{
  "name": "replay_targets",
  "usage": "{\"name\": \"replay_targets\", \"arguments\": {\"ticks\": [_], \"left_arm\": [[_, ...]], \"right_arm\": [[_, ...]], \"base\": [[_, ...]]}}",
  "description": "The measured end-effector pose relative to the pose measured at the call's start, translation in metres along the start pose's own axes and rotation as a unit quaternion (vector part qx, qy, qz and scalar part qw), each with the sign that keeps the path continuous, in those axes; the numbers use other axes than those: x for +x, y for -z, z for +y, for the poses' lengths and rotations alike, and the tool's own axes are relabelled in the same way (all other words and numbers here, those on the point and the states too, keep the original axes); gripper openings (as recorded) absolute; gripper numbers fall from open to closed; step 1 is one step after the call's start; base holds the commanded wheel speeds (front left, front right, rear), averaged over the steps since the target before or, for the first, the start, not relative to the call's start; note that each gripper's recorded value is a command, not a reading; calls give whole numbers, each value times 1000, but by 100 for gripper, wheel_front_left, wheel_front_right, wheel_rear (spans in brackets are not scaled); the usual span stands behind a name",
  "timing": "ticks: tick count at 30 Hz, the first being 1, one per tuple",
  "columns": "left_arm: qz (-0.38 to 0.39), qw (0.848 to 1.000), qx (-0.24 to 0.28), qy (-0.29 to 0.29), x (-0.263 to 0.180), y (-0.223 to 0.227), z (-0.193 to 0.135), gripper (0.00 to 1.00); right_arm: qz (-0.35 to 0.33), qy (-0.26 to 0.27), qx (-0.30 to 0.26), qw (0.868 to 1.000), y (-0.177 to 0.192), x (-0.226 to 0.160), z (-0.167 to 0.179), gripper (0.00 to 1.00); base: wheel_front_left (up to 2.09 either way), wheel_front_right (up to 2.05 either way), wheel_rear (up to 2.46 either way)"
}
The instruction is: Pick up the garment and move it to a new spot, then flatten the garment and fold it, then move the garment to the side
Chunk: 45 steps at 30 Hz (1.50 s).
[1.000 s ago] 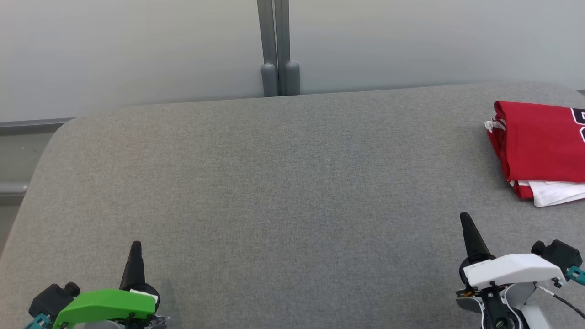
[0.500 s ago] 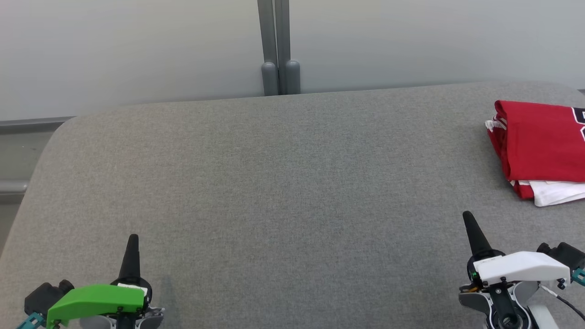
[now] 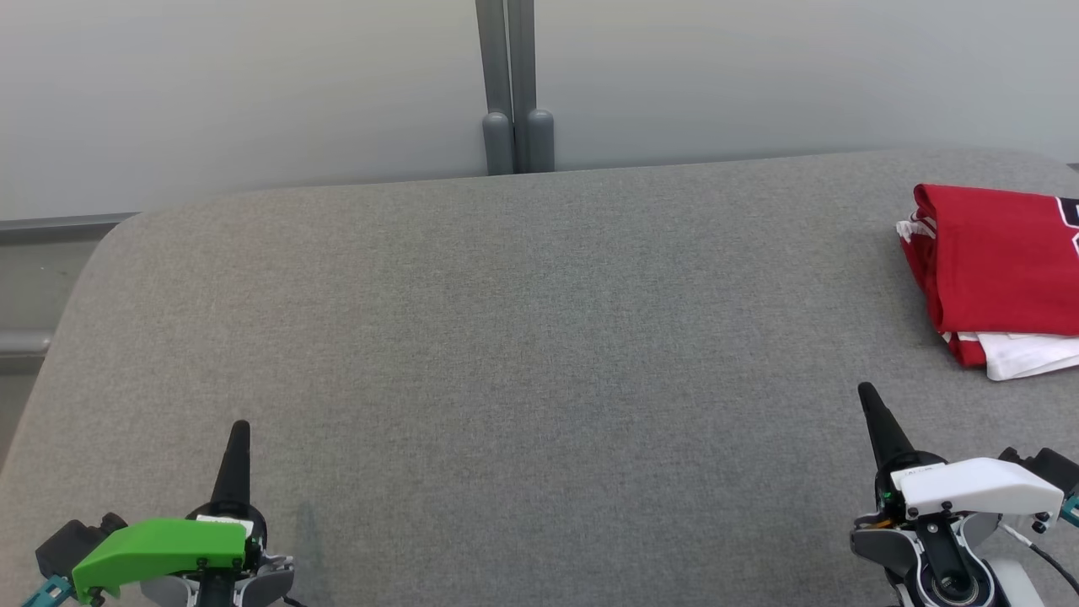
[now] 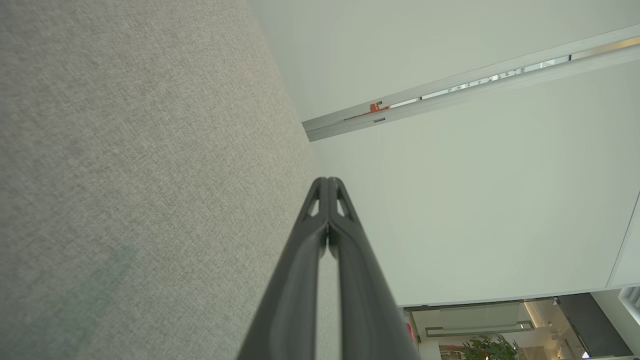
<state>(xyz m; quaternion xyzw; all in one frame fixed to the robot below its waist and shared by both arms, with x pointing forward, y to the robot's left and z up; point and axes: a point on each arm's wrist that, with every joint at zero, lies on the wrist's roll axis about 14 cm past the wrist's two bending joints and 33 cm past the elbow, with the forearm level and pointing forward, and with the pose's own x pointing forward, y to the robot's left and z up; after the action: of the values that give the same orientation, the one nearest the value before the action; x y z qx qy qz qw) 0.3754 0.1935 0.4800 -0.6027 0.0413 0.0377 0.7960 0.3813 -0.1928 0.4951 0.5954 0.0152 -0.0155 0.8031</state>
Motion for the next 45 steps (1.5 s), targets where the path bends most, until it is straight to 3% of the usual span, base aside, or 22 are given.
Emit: {"name": "replay_targets", "arguments": {"ticks": [45], "left_arm": [[-2,989,-138,50,9,-13,-22,0]], "right_arm": [[1,-16,148,989,-9,6,7,0]], "base": [[0,0,0]]}}
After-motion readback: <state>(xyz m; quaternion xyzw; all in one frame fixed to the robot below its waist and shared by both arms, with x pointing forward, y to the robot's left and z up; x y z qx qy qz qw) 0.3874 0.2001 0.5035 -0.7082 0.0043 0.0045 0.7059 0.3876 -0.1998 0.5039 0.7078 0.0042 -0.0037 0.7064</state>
